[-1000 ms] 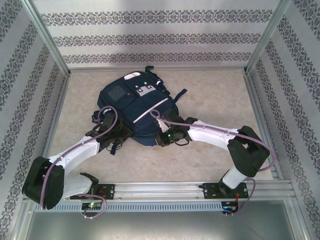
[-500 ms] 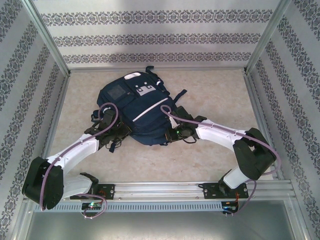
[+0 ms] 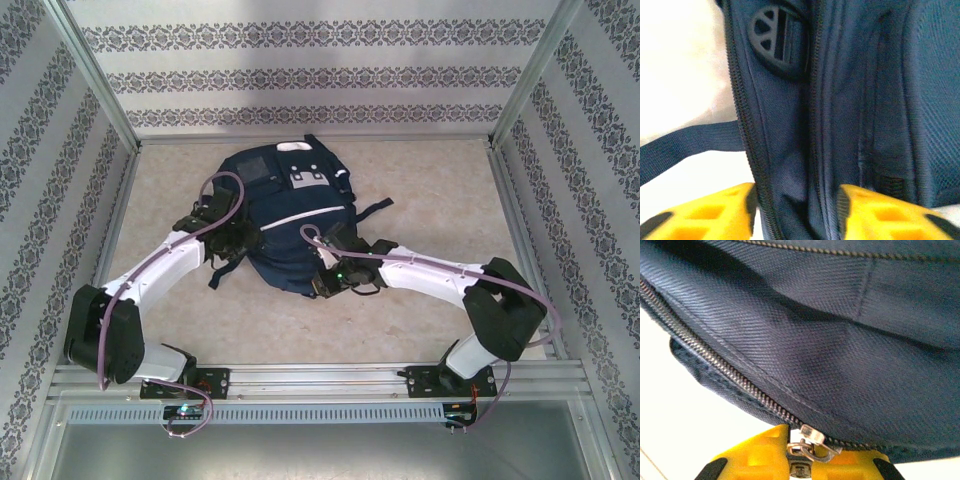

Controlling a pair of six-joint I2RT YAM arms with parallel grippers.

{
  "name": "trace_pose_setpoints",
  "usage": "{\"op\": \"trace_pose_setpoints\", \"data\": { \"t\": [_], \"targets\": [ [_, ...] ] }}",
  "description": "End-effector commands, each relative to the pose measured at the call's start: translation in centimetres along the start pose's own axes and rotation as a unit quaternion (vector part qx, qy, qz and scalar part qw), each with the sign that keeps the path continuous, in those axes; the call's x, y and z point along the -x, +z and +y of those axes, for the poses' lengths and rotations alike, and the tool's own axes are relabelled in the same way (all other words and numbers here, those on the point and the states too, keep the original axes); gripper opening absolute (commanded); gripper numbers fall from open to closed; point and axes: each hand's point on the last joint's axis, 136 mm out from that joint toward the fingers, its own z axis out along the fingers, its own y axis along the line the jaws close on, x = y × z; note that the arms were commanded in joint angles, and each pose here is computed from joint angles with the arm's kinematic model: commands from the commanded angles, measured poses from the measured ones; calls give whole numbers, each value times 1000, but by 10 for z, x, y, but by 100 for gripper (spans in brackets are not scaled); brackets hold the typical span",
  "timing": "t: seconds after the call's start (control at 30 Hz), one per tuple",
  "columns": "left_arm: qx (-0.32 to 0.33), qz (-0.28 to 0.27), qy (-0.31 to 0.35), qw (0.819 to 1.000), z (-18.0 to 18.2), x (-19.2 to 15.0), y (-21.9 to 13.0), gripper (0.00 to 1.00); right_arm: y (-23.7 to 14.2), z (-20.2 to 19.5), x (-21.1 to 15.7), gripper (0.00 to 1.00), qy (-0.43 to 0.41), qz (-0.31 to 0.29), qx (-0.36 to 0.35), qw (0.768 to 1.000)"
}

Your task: Pack books, pencil case, and school supplies into a backpack

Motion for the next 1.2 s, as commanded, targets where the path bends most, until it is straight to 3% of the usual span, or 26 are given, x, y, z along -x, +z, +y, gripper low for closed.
{"op": "trace_pose_setpoints", "data": {
  "t": [0.0, 0.13, 0.37, 0.73, 0.9, 1.17],
  "targets": [
    [-16, -19, -18, 1000, -1, 12, -16, 55, 2, 34, 11, 0, 29, 11, 56, 998],
    [-58, 9, -67, 996, 4, -9, -32, 62, 13, 54, 25, 0, 63, 4, 87, 994],
    [-118, 53, -166, 978, 10, -48, -41, 64, 30, 78, 31, 0, 71, 0, 108, 992],
    [-100, 75, -174, 977, 9, -60, -6, 64, 36, 98, 26, 0, 43, 6, 108, 993],
    [-91, 83, -161, 979, 7, -66, 5, 58, 35, 96, 27, 0, 41, 2, 102, 994],
    [-73, 75, -147, 984, 19, -70, 15, 26, 35, 81, 21, 0, 29, 8, 61, 998]
  ]
}}
